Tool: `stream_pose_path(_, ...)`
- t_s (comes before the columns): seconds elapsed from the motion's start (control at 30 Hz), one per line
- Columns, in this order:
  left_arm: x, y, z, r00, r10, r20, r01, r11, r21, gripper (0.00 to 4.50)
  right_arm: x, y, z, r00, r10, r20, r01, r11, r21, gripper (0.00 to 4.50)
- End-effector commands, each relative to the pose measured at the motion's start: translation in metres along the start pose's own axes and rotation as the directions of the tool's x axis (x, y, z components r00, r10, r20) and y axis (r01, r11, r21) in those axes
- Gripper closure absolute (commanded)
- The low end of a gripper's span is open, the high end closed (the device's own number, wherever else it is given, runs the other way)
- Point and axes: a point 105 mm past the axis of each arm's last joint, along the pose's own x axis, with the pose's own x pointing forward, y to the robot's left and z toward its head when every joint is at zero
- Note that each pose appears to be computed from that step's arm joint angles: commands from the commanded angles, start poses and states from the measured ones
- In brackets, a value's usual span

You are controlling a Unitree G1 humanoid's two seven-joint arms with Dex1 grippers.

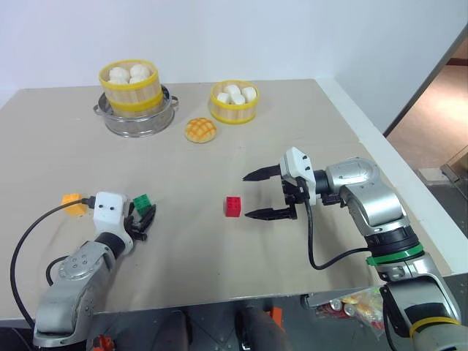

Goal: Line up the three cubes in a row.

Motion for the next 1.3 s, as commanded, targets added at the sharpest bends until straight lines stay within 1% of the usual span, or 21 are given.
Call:
stream_pose_path(0.03,0.003,-0.009,0.017,0.976,-0.212,0.051,0.206,0.973,0.099,2.47,-0.001,-0.002,0.014,1.000,0.003,0.024,-0.001,0.999,-0.050,0.00)
stream_pose_path(0.07,0.006,-0.008,0.019,0.967,-0.249,0.049,0.242,0.964,0.110,2.47,-0.001,-0.003,0.014,1.000,0.001,0.022,0.000,0.999,-0.052,0.00)
stream_pose_path(0.17,0.017,-0.003,0.021,0.955,-0.295,0.034,0.288,0.948,0.135,2.47,-0.002,-0.004,0.014,1.000,-0.006,0.020,0.007,0.998,-0.056,0.00)
stream_pose_path(0.3,0.036,-0.001,0.025,0.964,-0.260,0.052,0.252,0.960,0.127,2.47,-0.003,-0.002,0.013,1.000,-0.014,0.017,0.015,0.998,-0.057,0.00)
stream_pose_path(0.4,0.046,-0.021,0.024,0.968,-0.244,0.065,0.236,0.965,0.114,2.47,-0.007,0.000,0.011,0.999,-0.030,0.009,0.031,0.998,-0.051,0.00)
stream_pose_path(0.57,0.047,-0.034,0.028,0.979,-0.188,0.080,0.179,0.978,0.105,2.47,-0.010,0.001,0.011,0.999,-0.042,0.011,0.043,0.998,-0.041,0.00)
stream_pose_path(0.67,0.046,-0.038,0.030,0.982,-0.170,0.085,0.163,0.983,0.089,2.47,-0.010,0.001,0.013,0.998,-0.047,0.034,0.048,0.998,-0.029,0.00)
stream_pose_path(0.77,0.043,-0.043,0.027,0.983,-0.166,0.077,0.160,0.984,0.080,2.47,-0.009,0.001,0.016,0.997,-0.045,0.067,0.046,0.999,-0.021,0.00)
stream_pose_path(0.87,0.040,-0.044,0.025,0.986,-0.153,0.070,0.149,0.987,0.059,2.47,-0.008,-0.003,0.025,0.989,-0.066,0.135,0.064,0.998,0.014,0.00)
stream_pose_path(0.93,0.039,-0.047,0.021,0.987,-0.149,0.061,0.147,0.988,0.040,2.47,-0.009,-0.007,0.028,0.984,-0.078,0.158,0.075,0.997,0.025,0.00)
stream_pose_path(1.03,0.040,-0.046,0.017,0.991,-0.123,0.055,0.122,0.992,0.021,2.47,-0.009,-0.009,0.027,0.985,-0.082,0.153,0.080,0.997,0.018,0.00)
stream_pose_path(1.13,0.042,-0.053,0.016,0.989,-0.141,0.053,0.141,0.990,0.004,2.47,-0.009,-0.009,0.027,0.985,-0.081,0.153,0.079,0.997,0.018,0.00)
stream_pose_path(1.3,0.044,-0.062,0.015,0.983,-0.177,0.053,0.177,0.984,0.020,2.47,-0.008,-0.008,0.025,0.987,-0.078,0.141,0.077,0.997,0.007,0.00)
